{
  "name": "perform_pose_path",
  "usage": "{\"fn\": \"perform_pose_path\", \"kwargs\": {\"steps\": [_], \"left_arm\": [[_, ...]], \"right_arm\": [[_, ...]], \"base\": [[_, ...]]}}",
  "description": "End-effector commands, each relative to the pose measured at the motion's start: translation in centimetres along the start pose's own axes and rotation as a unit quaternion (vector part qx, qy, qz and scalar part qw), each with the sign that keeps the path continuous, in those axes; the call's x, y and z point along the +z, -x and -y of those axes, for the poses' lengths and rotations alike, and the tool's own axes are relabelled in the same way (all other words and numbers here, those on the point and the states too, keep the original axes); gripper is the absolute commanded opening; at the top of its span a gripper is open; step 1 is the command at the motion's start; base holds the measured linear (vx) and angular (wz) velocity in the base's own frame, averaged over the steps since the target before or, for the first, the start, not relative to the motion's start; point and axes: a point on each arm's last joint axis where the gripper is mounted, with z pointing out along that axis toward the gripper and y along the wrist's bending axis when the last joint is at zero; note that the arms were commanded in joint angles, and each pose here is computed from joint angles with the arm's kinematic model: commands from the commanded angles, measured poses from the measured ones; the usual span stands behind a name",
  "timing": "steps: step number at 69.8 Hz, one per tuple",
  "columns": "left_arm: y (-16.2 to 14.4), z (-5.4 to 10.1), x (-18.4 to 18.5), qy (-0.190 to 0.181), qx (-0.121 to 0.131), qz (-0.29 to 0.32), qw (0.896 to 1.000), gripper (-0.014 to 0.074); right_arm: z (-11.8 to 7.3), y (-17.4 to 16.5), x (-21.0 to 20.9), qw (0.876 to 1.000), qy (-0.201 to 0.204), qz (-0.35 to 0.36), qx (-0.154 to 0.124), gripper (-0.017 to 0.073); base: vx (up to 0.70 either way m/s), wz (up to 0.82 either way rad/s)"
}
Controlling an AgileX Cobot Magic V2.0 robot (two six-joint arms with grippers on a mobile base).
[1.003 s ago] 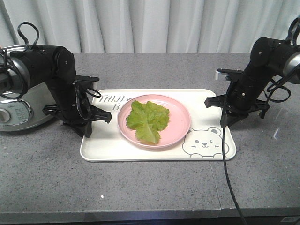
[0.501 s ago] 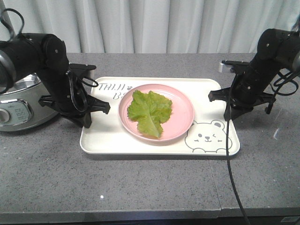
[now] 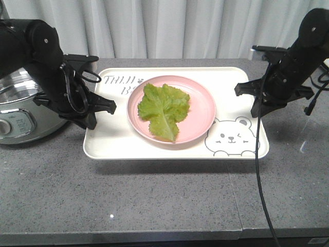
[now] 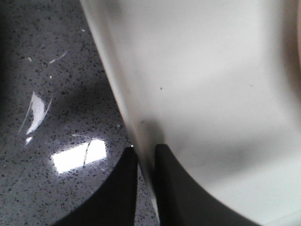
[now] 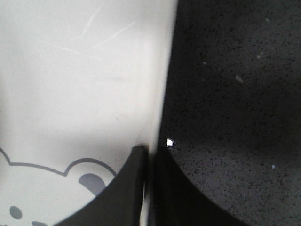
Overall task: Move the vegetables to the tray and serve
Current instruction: 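Lift the tray with both grippers off the counter, then hold the tray level and turn the base away from the counter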
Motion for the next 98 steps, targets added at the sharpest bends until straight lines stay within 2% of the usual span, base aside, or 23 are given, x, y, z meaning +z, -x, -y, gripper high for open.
{"fn": "perform_pose_path", "kwargs": {"steps": [1,15,33,98], "left_arm": [[0.0,1.7,-4.6,-0.043,0.017,0.08,0.996,-0.0007],[-0.3,1.8,-6.0,-0.044,0.019,0.097,0.994,-0.0007],[-0.4,1.8,-6.0,-0.044,0.019,0.097,0.994,-0.0007],[-0.4,1.8,-6.0,-0.044,0.019,0.094,0.994,-0.0006]], "right_arm": [[-1.8,-0.3,-4.7,0.997,0.034,0.06,-0.018,-0.001],[-2.2,-0.8,-6.5,0.996,0.033,0.08,-0.023,-0.001],[-2.4,-1.1,-7.7,0.995,0.031,0.096,-0.027,-0.001],[-2.5,-1.4,-7.8,0.996,0.033,0.081,-0.028,-0.001]], "base": [[0.0,0.0],[0.0,0.0],[0.0,0.0],[0.0,0.0]]}}
